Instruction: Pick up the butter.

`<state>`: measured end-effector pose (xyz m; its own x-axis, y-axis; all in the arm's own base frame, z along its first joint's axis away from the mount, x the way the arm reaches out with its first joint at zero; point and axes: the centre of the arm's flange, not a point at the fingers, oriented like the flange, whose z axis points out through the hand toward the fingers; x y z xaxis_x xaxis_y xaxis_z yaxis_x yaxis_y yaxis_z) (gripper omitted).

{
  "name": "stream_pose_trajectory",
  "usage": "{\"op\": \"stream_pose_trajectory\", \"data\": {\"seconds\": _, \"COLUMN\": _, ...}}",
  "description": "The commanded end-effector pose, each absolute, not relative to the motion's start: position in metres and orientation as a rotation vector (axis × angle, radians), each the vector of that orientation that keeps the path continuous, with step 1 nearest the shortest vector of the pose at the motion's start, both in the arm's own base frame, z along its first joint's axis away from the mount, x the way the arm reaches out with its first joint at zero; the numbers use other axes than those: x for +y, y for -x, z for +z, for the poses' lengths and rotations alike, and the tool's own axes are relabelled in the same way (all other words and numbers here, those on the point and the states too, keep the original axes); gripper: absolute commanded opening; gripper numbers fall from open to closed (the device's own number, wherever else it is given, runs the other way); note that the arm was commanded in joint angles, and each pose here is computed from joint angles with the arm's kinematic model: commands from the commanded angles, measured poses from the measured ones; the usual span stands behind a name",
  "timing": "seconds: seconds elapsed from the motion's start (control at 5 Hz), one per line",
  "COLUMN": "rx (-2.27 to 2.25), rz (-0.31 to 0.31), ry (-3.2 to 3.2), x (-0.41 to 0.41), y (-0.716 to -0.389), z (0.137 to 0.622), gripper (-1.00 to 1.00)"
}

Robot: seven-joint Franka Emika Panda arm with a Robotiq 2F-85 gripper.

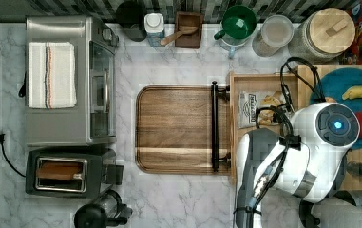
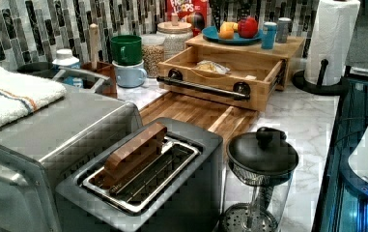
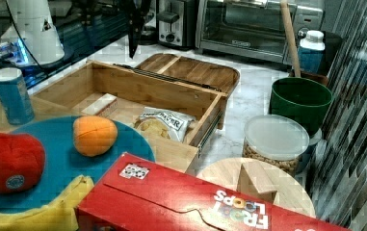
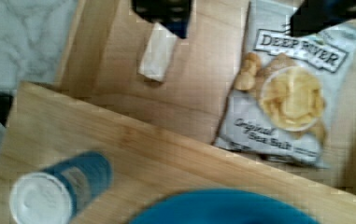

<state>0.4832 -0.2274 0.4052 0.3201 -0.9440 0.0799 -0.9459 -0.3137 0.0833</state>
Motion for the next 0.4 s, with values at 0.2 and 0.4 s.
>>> {"op": "stream_pose_trajectory", "data": {"seconds": 0.2, "rx": -2.048, "rz": -0.033, "ry": -2.246, "x": -0.214, "y": -0.462, "z": 0.358, "gripper": 1.00}}
{"op": "stream_pose_trajectory", "data": {"seconds": 0.4, "rx": -2.060, "rz": 0.001, "ry": -2.234, "x": -0.210, "y": -0.454, "z": 0.330, "gripper": 1.00}}
